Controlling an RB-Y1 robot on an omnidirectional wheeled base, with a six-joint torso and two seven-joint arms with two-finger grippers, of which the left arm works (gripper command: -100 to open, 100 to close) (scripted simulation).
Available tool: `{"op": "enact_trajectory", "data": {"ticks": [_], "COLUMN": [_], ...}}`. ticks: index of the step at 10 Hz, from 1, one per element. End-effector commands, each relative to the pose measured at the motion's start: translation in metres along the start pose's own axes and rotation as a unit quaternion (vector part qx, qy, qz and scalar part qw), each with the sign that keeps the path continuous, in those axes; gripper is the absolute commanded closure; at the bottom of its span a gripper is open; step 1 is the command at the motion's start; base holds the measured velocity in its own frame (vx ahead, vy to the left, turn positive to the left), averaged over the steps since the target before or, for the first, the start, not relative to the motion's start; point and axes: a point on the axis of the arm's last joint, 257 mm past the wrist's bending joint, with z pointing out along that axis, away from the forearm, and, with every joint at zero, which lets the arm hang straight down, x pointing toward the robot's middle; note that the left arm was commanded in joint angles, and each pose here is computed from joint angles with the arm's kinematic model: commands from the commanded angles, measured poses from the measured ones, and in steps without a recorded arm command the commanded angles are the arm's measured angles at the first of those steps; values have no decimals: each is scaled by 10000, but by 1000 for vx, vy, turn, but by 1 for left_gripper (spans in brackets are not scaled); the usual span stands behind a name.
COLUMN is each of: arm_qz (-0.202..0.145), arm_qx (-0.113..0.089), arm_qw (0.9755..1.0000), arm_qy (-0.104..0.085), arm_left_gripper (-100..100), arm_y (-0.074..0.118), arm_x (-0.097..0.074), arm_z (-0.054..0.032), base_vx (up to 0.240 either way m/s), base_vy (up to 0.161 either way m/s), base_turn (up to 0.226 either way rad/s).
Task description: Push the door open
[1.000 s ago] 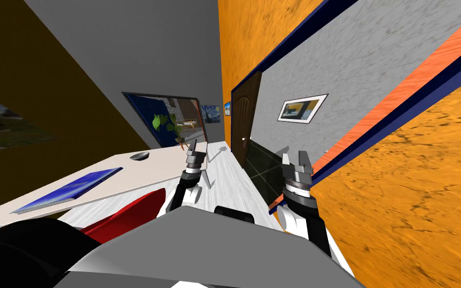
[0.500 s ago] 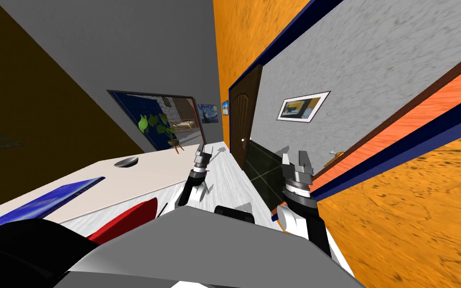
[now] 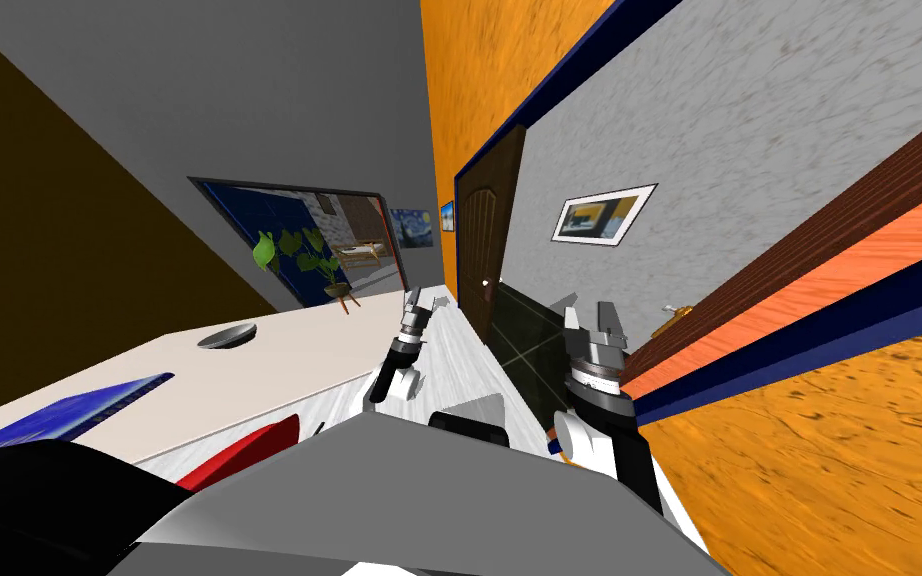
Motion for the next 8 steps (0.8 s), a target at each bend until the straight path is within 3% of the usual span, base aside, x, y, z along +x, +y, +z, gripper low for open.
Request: {"op": "enact_trajectory", "data": {"ticks": [1,4,8], "arm_qz": [-82,-262,-519], "arm_qx": [-84,-292,-633], "arm_qw": [9999,9991,9959], "arm_qy": [52,175,391], "arm_left_gripper": [-100,-100,-100], "arm_y": [114,364,751], "arm_x": [89,244,519], "arm_z": [14,26,26], "base_vx": [126,132,139], "base_vy": [57,51,63], "base_turn": [-48,-58,-69]}}
